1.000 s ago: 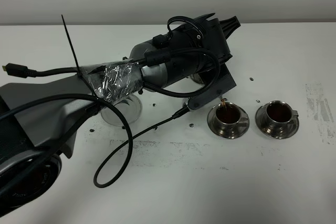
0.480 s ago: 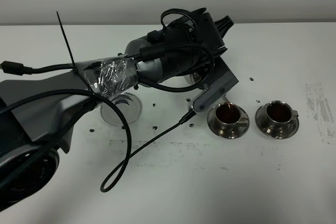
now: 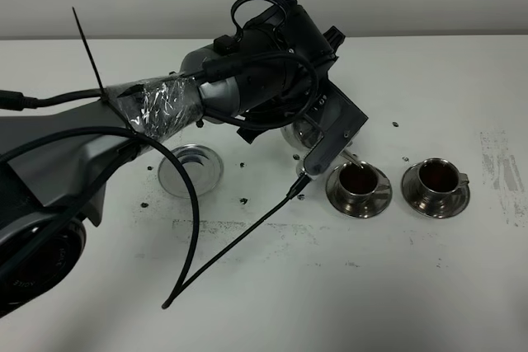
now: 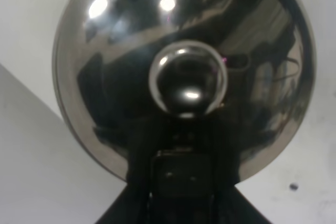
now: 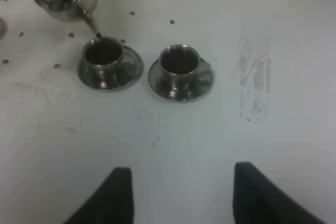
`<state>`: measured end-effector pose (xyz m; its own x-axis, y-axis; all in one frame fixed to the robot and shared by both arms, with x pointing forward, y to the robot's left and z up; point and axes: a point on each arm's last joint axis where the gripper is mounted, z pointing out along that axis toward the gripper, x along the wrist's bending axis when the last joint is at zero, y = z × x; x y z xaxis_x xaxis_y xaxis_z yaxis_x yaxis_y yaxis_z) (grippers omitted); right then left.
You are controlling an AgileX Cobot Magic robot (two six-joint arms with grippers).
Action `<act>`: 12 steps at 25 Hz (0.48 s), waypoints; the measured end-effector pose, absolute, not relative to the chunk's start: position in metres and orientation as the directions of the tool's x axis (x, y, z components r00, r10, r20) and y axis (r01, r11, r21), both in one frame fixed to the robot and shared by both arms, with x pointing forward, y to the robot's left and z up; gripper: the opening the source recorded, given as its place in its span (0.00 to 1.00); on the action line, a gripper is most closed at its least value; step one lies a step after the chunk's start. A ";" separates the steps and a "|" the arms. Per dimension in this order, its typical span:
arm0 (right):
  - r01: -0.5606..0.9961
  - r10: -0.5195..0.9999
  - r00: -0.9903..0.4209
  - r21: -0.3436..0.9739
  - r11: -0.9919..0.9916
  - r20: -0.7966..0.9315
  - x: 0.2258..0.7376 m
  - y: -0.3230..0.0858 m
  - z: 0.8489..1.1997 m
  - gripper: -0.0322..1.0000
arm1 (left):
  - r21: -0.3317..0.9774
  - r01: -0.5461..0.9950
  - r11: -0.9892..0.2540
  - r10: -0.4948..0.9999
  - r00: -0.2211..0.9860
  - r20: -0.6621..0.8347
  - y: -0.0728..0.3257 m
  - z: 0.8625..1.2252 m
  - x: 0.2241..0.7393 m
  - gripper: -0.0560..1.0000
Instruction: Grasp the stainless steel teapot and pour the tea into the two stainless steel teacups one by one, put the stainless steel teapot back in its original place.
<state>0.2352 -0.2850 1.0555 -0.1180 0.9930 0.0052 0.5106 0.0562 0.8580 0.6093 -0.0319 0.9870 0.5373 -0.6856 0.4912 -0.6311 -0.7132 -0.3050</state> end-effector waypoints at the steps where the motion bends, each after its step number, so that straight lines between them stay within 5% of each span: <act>1: 0.511 0.993 -0.118 0.858 0.056 0.005 0.235 -0.285 1.055 0.44 | -0.288 -0.628 -0.723 -0.673 0.549 0.495 -0.031 0.989 0.609 0.24; 12: 0.511 0.993 -0.118 0.858 0.056 0.006 0.235 -0.285 1.055 0.44 | -0.014 -0.443 -0.897 -0.372 0.736 0.565 0.016 1.062 0.564 0.24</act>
